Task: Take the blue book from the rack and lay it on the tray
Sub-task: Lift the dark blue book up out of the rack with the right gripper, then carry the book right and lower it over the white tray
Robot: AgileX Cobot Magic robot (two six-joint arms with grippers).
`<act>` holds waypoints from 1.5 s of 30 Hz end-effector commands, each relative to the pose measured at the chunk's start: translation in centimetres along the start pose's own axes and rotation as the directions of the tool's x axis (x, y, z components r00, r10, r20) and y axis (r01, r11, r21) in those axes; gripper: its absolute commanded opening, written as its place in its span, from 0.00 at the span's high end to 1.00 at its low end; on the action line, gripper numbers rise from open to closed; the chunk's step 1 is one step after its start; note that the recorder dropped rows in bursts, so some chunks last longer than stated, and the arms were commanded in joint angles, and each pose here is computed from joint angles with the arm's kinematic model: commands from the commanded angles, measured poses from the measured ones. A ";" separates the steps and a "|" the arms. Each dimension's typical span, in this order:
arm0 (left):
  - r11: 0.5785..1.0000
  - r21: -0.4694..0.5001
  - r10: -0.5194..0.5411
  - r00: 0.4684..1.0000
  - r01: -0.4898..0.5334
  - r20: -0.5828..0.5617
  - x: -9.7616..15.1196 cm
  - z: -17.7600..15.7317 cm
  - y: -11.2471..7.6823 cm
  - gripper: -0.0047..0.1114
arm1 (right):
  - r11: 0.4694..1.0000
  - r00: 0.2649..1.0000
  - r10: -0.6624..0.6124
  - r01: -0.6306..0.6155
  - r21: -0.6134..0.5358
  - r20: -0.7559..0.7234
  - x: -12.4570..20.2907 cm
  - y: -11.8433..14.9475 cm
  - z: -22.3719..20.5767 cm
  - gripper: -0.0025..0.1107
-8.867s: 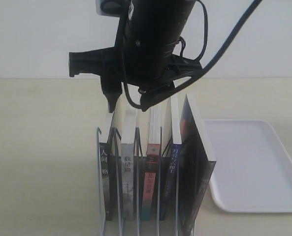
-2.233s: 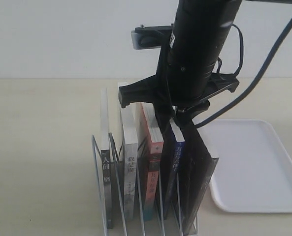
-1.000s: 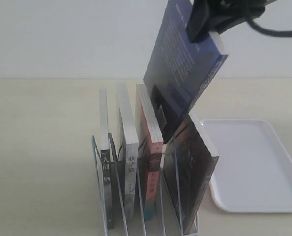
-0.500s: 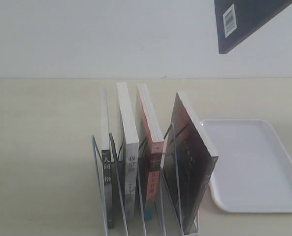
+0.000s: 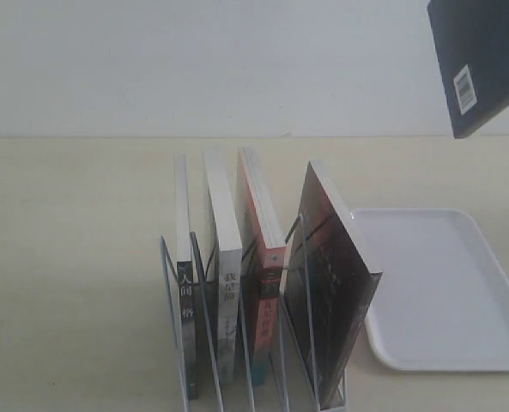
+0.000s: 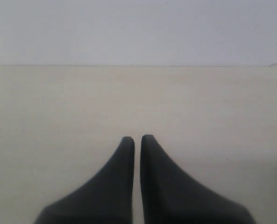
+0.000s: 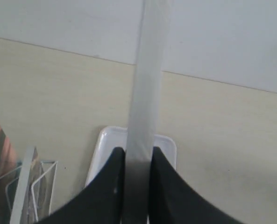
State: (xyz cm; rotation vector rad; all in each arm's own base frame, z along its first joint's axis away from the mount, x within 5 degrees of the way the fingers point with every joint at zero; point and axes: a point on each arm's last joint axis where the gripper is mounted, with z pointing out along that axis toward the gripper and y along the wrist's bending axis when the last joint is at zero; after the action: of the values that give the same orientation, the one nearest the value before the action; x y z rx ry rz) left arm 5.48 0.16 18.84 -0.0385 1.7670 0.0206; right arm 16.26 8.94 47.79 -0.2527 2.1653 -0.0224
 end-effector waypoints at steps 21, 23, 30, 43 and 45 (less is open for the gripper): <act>1.000 -0.001 -0.001 1.000 0.001 0.004 0.1 0.0 0.0 0.92 | 0.846 0.875 -0.411 0.470 0.250 -0.256 5.6 -1.6 6.8 0.98; 1.000 -0.001 -0.001 1.000 0.001 0.004 0.1 0.0 0.0 0.92 | 0.815 0.836 -0.461 0.532 0.231 -0.299 6.5 -1.6 7.4 0.98; 1.000 -0.001 -0.001 1.000 0.001 0.004 0.1 0.0 0.0 0.92 | 0.725 0.747 -0.588 0.656 0.208 -0.310 8.7 -1.2 9.2 0.98; 1.000 -0.001 -0.001 1.000 0.001 0.004 0.1 0.0 0.0 0.92 | 0.461 0.476 -0.875 0.876 0.143 -0.093 10.0 1.4 11.5 0.98; 1.000 -0.001 -0.001 1.000 0.001 0.004 0.1 0.0 0.0 0.92 | 0.399 0.414 -0.906 0.905 0.148 -0.084 10.5 1.8 11.7 0.98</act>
State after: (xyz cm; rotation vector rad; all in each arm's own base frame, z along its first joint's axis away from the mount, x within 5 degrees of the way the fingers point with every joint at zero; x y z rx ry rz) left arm 5.48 0.16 18.84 -0.0385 1.7670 0.0206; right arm 19.91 9.29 32.30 -1.2356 1.8479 -0.7829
